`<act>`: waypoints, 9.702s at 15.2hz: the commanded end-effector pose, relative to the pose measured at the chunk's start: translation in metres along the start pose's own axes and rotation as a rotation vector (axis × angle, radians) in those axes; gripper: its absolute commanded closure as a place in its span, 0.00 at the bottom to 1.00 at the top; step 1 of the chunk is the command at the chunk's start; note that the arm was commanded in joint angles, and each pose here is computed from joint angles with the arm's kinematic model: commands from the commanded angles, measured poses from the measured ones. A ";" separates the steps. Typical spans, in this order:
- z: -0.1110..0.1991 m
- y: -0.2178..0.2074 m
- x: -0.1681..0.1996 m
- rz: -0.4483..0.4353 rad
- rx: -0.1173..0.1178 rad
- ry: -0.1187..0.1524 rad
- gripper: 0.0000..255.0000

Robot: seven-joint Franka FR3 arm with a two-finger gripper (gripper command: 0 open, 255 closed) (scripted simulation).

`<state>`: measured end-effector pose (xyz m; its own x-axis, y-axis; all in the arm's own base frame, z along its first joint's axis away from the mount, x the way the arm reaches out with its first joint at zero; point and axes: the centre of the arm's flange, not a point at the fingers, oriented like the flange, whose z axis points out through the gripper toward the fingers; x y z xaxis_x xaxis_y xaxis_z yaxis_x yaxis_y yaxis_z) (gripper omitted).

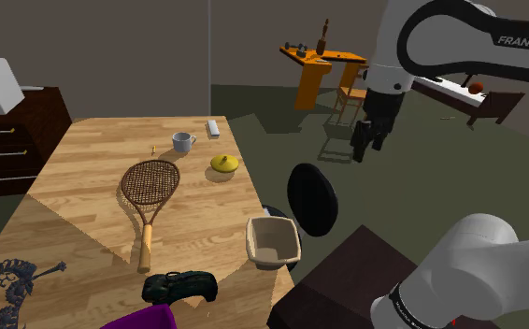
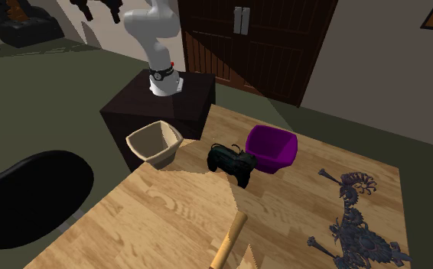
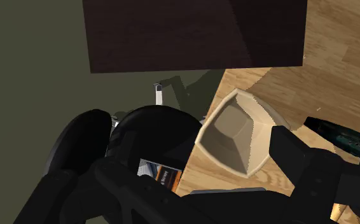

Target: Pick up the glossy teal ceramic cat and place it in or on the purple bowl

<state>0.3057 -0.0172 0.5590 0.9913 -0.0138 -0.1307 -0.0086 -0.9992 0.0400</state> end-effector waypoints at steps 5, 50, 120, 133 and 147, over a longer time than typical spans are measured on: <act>0.026 -0.036 0.031 -0.096 -0.023 0.015 0.00; 0.339 -0.445 0.152 -1.041 -0.251 0.167 0.00; 0.120 -0.544 0.058 -1.041 -0.251 0.167 1.00; 0.157 -0.591 0.035 -1.041 -0.251 0.167 1.00; 0.219 -0.593 0.044 -1.041 -0.251 0.167 1.00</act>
<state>0.3248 0.5680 0.3209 0.5010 0.8630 -0.0651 0.8547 -0.4816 0.1936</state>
